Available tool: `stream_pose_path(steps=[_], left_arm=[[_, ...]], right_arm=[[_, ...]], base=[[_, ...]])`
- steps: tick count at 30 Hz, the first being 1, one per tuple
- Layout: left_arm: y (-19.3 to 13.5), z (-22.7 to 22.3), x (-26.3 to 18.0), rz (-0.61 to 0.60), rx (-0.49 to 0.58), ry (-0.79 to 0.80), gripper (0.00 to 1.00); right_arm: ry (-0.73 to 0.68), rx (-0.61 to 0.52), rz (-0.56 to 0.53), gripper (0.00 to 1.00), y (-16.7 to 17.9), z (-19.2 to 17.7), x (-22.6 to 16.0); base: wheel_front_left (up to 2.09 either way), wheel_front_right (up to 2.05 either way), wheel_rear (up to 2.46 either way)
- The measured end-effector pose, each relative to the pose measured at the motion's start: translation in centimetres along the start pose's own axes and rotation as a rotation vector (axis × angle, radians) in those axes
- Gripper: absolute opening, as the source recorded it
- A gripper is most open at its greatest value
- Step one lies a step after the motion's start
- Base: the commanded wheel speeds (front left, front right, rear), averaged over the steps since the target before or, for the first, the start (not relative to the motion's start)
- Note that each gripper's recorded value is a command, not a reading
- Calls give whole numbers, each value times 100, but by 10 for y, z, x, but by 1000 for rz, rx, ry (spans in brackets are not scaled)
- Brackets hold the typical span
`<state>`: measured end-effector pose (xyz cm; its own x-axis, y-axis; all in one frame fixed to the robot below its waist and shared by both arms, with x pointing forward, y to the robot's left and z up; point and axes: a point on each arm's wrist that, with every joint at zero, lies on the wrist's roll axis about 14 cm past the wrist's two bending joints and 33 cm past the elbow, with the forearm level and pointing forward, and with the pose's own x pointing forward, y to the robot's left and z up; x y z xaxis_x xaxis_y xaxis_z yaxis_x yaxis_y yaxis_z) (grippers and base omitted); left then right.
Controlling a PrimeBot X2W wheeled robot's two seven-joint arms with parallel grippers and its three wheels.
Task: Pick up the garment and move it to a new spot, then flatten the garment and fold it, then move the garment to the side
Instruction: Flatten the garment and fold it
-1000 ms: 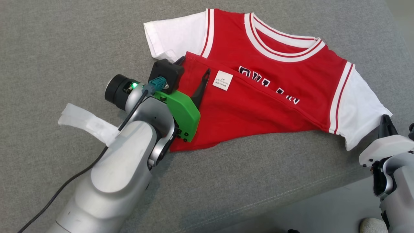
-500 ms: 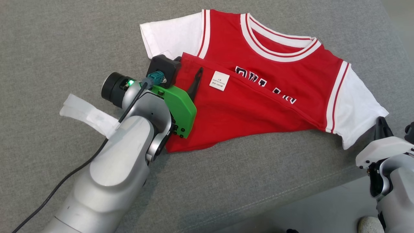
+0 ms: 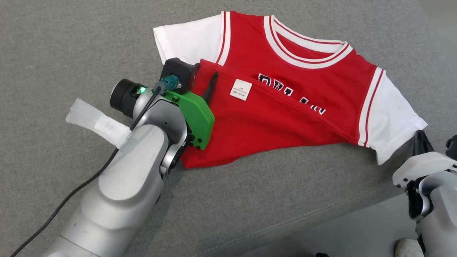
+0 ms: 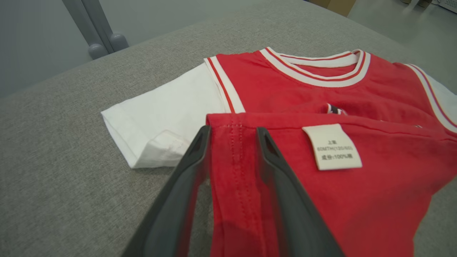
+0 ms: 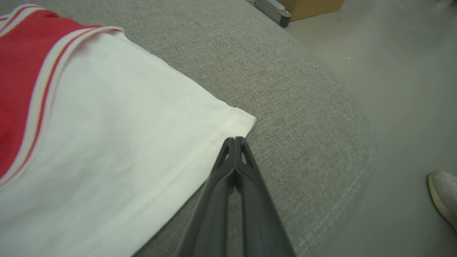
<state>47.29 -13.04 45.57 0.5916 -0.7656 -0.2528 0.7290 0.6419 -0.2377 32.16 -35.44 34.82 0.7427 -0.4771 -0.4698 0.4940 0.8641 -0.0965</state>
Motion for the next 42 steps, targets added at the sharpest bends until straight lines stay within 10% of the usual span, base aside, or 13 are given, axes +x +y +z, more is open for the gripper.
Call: stream_pose_path(steps=[9,12,19,32,40,42], left_arm=[[0,-4,0,2,-2,10,42],[-1,-6,-1,-5,-6,13,0],[-5,8,-5,-21,-26,-43,0],[34,194,-74,55,40,-536,0],[28,245,-134,49,-11,-634,0],[30,235,-139,60,-26,-592,0]], right_arm=[[0,5,-5,0,-2,0,-1],[-4,3,-3,0,-3,1,-1],[-114,-2,50,0,6,40,7],[-850,233,219,0,2,309,-31],[-811,224,230,0,-22,311,-48],[-673,194,274,42,0,269,-36]], base=[[0,0,0],[0,0,0],[0,0,0],[0,0,0],[0,0,0],[0,0,0]])
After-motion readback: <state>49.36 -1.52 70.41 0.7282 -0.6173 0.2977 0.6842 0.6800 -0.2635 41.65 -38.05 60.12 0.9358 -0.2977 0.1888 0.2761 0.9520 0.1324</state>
